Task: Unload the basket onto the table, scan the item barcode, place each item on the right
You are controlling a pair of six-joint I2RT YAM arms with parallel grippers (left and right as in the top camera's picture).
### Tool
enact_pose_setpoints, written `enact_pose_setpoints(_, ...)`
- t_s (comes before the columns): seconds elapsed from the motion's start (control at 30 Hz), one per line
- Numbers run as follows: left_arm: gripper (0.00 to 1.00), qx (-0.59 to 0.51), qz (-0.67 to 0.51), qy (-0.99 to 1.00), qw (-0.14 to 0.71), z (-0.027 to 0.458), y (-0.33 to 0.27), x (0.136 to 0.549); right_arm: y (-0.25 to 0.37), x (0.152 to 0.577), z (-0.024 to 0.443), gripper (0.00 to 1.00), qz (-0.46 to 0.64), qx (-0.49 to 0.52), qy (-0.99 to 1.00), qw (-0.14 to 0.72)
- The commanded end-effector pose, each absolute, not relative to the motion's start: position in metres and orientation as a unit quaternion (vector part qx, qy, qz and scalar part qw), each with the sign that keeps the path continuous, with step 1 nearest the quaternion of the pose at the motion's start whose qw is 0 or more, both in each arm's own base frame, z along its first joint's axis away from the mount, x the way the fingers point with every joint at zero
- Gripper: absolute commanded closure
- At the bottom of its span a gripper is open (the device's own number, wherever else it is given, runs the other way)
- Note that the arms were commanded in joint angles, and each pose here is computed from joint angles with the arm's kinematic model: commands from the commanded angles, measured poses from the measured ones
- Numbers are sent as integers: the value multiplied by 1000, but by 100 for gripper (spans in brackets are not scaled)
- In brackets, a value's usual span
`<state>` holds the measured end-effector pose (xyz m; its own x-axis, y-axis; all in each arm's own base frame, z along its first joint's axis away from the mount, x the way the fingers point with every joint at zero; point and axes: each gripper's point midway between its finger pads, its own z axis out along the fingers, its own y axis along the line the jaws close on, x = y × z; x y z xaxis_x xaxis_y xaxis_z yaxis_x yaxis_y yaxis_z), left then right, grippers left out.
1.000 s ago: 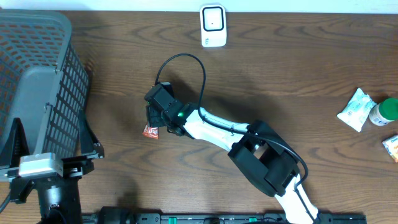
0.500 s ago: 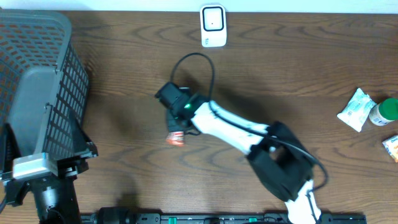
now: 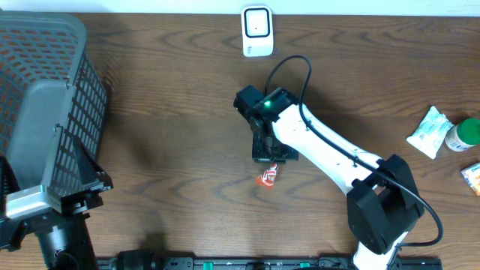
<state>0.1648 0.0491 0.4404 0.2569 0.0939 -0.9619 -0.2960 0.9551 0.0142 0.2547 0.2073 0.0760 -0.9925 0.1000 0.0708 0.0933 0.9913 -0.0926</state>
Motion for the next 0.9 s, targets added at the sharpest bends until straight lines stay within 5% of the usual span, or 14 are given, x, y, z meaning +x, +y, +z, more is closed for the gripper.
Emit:
enact_pose_setpoints(0.0, 2, -94, 111, 593, 792, 440, 49, 163, 225, 222, 75, 99, -2, -68, -990, 124)
enact_pose_setpoints(0.53, 2, -104, 98, 594, 792, 439, 49, 164, 200, 157, 105, 98, 49, -211, -921, 325)
enact_pose_setpoints(0.87, 2, -104, 98, 600, 787, 435, 49, 165, 184, 160, 60, 99, 120, -224, -886, 387)
